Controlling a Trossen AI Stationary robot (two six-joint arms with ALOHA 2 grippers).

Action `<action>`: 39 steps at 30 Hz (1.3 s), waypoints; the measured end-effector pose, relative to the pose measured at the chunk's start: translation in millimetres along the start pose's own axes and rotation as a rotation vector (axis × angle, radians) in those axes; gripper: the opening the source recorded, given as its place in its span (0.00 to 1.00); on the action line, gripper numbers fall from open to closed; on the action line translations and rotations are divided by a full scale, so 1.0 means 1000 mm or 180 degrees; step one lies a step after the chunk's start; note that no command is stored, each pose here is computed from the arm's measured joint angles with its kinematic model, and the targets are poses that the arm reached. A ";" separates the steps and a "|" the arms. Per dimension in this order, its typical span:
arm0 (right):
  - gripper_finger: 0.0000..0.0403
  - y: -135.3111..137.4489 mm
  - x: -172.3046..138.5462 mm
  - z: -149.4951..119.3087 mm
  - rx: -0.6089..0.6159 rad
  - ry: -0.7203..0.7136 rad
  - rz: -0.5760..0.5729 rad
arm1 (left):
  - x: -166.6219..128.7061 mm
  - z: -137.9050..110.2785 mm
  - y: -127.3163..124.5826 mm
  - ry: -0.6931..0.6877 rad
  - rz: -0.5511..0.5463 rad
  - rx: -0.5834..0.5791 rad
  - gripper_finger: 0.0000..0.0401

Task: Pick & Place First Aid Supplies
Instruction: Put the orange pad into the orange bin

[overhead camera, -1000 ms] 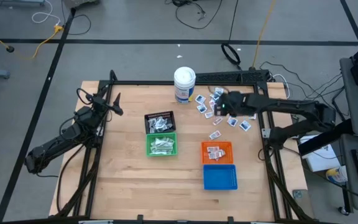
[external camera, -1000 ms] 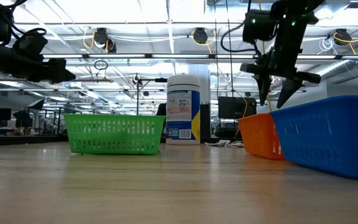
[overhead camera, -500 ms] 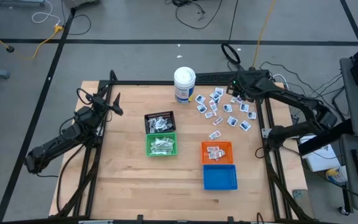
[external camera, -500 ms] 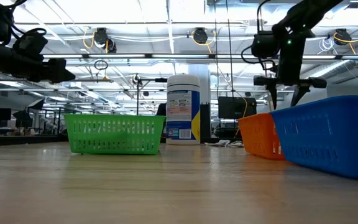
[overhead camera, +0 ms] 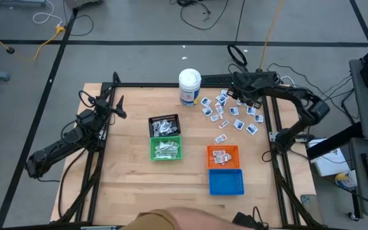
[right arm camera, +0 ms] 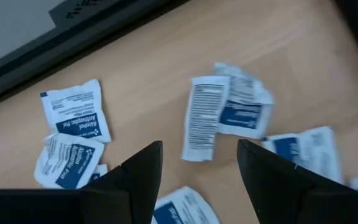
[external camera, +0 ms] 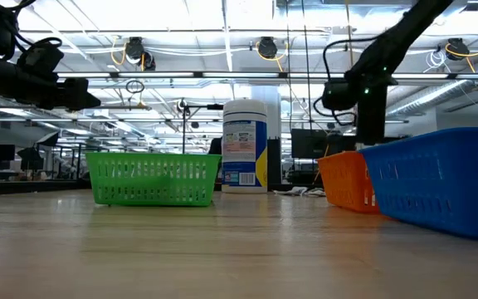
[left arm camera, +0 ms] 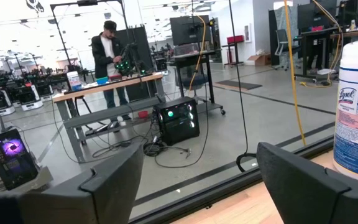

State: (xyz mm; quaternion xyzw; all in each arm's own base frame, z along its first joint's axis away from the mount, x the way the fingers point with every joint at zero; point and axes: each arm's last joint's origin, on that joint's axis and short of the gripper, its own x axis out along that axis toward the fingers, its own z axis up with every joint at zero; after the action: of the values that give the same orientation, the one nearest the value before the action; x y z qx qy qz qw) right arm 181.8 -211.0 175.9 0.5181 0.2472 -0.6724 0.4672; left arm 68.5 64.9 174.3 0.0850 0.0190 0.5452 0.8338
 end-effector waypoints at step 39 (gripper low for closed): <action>0.01 0.022 -0.002 0.004 -0.0991 0.0250 0.0067 | 0.000 0.000 0.001 0.0019 0.0090 0.0011 0.81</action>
State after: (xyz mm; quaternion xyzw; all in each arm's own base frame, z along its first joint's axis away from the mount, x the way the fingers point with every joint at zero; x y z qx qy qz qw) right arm 199.9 -223.1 182.2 0.4678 0.3611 -0.6003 0.5389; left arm 67.7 65.2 174.3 0.0851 0.0212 0.5572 0.8257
